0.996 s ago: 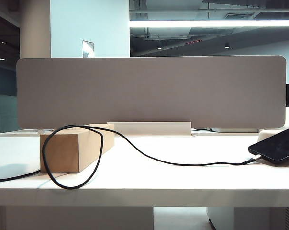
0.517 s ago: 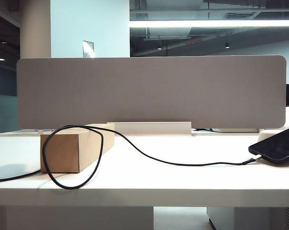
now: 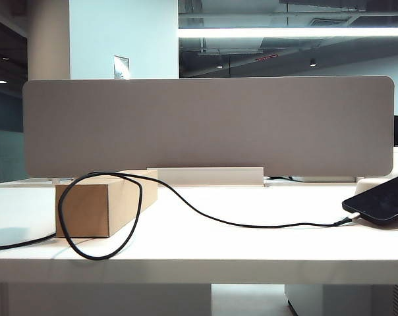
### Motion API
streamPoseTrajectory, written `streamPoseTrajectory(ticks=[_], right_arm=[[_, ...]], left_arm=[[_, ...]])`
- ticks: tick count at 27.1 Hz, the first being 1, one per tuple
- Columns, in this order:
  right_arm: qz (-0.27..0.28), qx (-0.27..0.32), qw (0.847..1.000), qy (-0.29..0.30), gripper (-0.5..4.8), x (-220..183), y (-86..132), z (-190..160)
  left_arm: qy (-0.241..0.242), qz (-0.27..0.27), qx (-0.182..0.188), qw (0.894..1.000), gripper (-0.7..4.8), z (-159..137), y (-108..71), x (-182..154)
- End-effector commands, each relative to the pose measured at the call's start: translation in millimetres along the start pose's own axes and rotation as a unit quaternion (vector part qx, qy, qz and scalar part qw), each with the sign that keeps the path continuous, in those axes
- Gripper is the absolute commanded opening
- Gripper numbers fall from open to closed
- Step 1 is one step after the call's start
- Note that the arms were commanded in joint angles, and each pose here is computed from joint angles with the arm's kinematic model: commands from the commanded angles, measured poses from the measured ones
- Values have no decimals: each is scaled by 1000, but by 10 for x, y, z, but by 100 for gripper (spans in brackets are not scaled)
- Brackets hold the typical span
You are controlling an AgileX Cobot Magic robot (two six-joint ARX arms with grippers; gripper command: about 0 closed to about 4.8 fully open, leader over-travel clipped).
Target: Pick up the charging cable and the phone, plug the charging cable into the charging port on the phone, and finally place them back on the table.
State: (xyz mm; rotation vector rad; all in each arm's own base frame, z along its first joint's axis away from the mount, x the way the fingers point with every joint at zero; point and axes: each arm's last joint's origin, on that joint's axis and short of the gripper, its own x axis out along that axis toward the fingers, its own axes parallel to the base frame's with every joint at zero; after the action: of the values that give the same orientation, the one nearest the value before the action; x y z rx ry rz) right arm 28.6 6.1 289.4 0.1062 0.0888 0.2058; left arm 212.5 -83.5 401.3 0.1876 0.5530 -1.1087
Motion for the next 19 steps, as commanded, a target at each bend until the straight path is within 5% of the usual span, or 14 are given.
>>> streamPoseTrajectory(ticks=[1,19], right_arm=[[-6,-1,1000,-3,-7,42,-13,-45],[-19,63,998,-20,-7,359,-102,-456]], left_arm=[[4,-5,-2,1000,-6,-10,-49,-40],[17,-11,4,1000,-6,-63,-186,-156]])
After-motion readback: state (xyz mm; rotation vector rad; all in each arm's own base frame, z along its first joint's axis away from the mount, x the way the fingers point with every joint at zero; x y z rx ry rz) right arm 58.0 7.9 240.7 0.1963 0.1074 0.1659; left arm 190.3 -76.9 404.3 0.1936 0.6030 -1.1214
